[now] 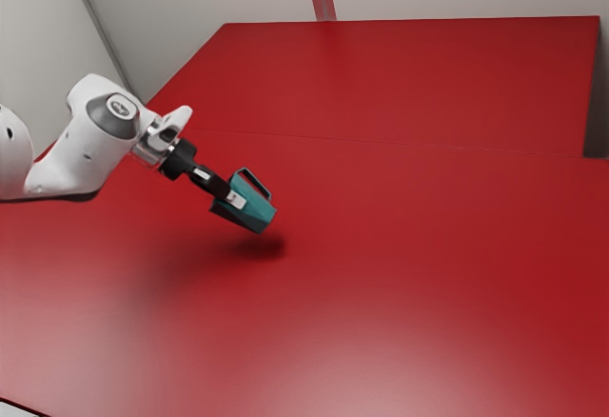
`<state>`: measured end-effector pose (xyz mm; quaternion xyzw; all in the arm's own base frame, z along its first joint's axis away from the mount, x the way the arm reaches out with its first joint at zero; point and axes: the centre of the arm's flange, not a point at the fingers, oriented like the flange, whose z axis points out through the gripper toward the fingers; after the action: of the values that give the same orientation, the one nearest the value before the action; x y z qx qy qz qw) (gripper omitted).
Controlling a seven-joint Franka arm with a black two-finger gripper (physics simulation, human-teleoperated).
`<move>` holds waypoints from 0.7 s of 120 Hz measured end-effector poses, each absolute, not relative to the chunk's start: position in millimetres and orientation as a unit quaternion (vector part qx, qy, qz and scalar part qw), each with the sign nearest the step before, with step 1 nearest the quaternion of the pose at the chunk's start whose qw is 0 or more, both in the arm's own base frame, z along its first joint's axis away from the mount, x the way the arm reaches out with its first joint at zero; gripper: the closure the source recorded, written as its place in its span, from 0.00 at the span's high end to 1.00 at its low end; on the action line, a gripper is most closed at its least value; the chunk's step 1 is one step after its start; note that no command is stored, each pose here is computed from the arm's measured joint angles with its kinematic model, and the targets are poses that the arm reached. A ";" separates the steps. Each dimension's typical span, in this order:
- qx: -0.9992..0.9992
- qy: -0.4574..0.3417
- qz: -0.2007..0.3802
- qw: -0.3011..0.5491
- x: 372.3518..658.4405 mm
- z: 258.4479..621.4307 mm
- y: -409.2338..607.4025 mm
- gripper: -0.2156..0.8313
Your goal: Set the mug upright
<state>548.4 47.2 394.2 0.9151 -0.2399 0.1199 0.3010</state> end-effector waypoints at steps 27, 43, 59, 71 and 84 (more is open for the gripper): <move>0.932 -0.283 0.090 0.208 538.3 436.2 19.9 0.05; 0.943 -0.287 0.071 0.155 526.8 452.2 15.4 0.04; 0.953 -0.276 0.052 0.112 513.3 458.5 15.8 0.04; 0.957 -0.273 0.035 0.086 502.3 457.0 6.1 0.04; 0.962 -0.263 0.022 0.063 489.9 453.2 -0.7 0.04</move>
<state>489.9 -0.7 453.2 0.9625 -0.2630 0.0220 0.0631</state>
